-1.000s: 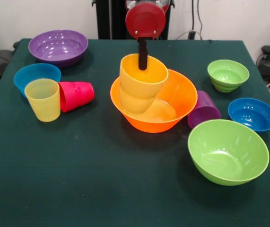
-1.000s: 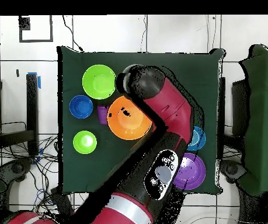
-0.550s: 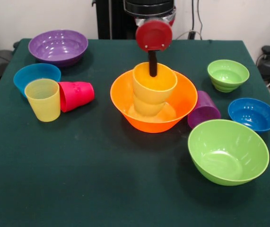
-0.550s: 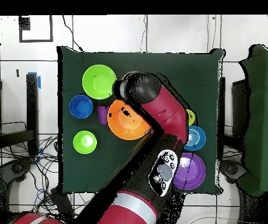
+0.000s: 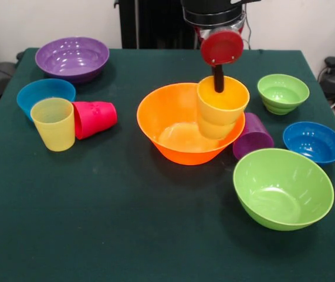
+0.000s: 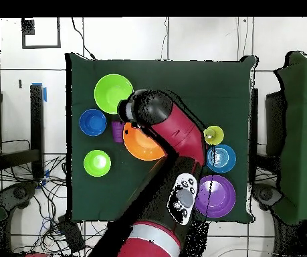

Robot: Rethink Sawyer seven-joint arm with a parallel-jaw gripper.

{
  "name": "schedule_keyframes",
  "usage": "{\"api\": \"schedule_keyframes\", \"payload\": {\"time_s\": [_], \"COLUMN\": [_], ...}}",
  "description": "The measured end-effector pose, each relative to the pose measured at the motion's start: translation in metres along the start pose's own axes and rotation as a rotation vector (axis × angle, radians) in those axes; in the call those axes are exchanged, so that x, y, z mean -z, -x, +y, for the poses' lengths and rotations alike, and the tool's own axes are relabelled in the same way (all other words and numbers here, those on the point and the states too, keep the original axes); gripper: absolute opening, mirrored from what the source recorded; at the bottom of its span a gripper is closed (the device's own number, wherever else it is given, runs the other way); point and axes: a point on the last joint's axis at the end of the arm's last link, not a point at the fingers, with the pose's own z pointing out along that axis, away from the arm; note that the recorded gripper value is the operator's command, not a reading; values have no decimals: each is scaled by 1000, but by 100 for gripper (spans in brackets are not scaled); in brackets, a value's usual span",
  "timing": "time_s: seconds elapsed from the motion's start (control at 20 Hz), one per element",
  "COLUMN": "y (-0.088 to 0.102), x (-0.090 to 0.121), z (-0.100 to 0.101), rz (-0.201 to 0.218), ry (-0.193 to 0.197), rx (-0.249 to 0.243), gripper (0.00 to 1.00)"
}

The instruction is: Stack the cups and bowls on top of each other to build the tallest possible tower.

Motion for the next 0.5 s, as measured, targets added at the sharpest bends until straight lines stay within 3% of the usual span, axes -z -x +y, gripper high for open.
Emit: {"api": "schedule_keyframes", "payload": {"time_s": [0.35,0.5], "y": [15,30], "x": [-12,-15], "z": [-3,-7], "rz": [21,20], "ry": [-22,-32], "rx": [9,6], "gripper": [0,0]}}
